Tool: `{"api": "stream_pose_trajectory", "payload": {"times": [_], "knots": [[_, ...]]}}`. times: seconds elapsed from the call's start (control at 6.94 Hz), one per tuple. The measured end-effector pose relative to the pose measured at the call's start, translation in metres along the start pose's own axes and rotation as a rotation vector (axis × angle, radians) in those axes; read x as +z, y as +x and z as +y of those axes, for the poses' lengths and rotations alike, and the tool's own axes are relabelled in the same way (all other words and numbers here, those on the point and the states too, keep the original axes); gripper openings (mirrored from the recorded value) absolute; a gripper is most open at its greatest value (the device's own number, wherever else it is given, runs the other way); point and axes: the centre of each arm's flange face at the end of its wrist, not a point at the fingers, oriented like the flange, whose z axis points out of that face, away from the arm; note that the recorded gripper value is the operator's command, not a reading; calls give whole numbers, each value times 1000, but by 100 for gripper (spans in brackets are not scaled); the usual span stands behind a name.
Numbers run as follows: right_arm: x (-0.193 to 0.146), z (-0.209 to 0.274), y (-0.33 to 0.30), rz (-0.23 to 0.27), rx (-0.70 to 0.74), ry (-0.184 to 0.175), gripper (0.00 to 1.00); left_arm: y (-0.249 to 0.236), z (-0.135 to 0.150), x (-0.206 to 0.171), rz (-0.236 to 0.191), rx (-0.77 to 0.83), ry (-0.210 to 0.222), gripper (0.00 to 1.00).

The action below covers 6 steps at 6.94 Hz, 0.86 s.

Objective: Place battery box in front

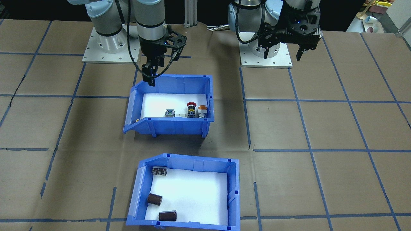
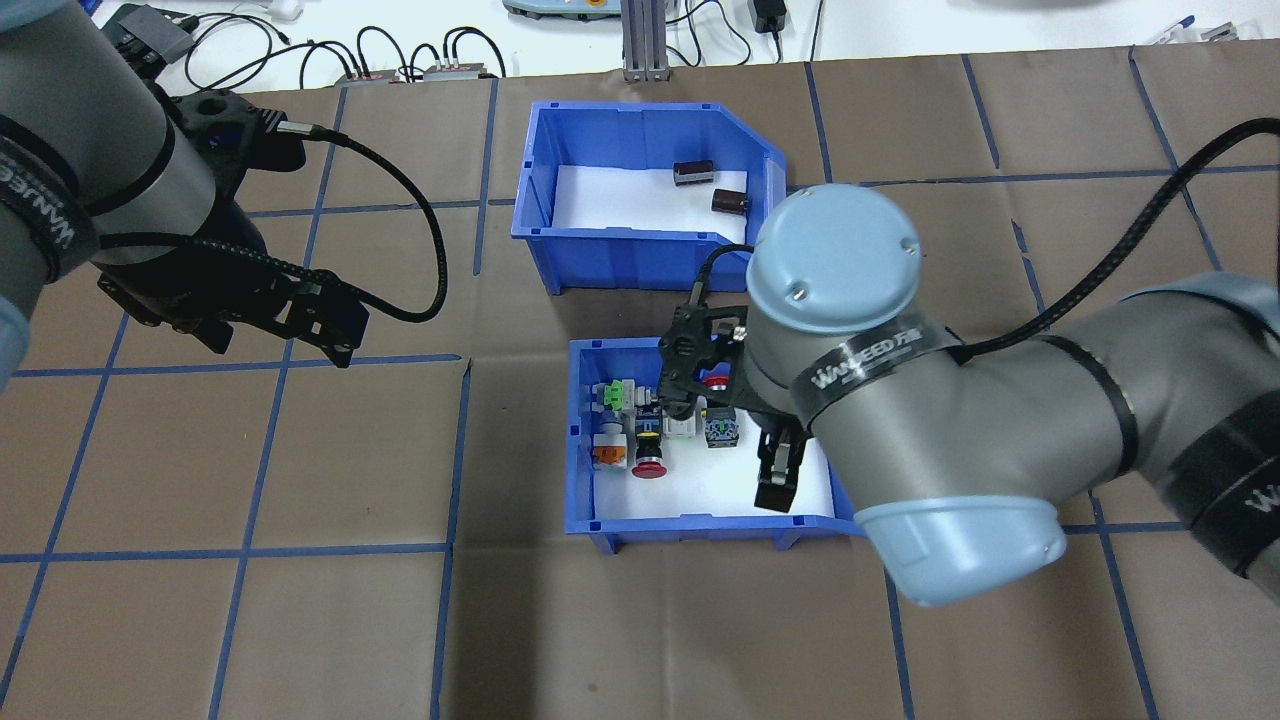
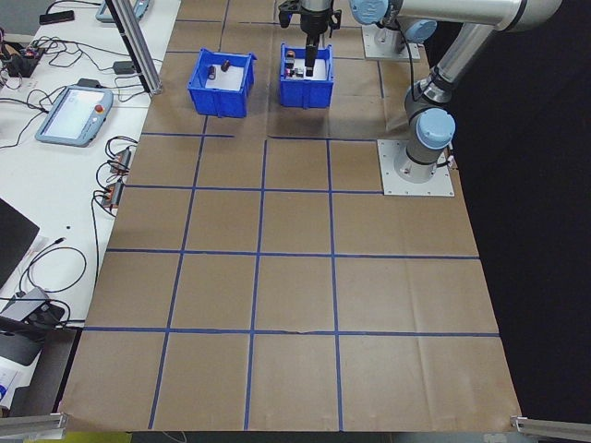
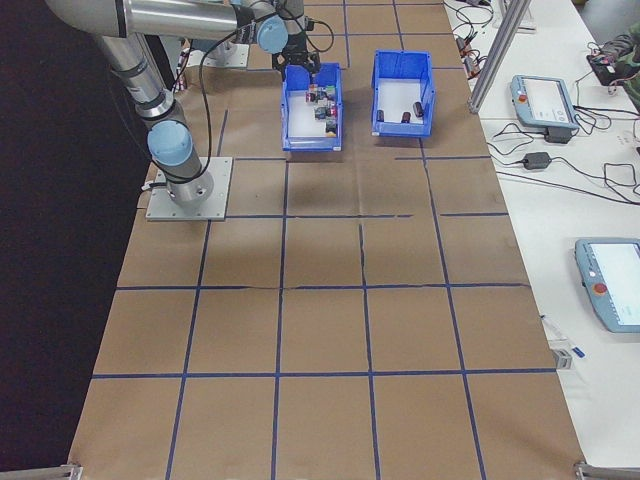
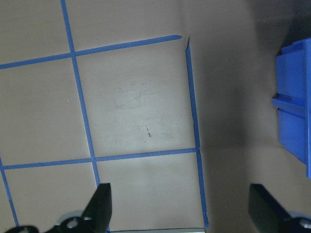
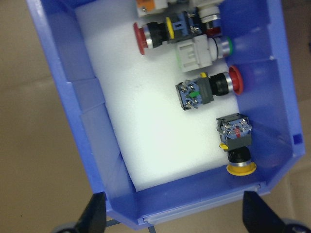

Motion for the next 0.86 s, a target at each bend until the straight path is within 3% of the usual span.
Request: {"api": "stream_pose_trajectory", "payload": {"times": [0.43,0.86], "knots": [[1,68,71,-57,356,47,100,0,0,0,0,1,1,99],[-27,87,102,-27,885,64,100,0,-1,-1,-1,1,7,99]]}}
